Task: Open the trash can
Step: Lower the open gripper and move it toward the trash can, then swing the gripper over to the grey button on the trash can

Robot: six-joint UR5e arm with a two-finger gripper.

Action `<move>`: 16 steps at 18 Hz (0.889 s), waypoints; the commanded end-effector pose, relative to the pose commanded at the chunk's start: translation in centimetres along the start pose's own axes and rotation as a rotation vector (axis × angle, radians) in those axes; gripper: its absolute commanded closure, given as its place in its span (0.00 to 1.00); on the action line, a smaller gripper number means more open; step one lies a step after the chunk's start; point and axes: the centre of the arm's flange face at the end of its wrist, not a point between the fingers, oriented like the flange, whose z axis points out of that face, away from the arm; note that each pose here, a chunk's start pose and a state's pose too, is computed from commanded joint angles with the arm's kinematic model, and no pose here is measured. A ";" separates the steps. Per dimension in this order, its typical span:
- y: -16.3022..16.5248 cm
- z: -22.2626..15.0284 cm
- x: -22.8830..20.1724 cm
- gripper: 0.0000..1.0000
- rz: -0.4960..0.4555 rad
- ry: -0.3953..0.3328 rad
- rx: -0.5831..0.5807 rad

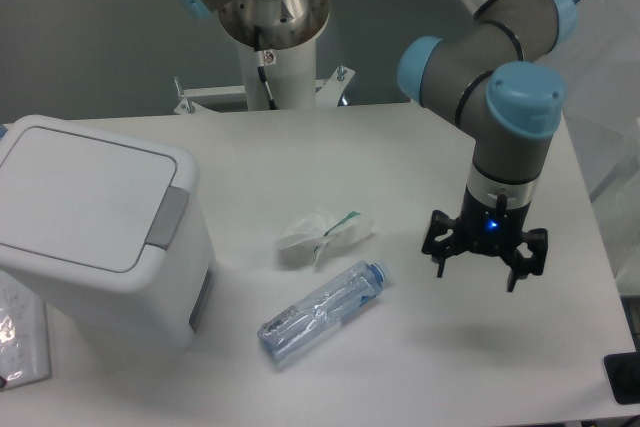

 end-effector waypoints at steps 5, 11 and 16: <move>-1.8 -3.1 1.7 0.00 -0.038 0.079 0.140; -5.3 -7.1 5.1 0.00 -0.098 0.083 0.206; -7.0 -7.7 7.9 0.00 -0.191 0.123 0.219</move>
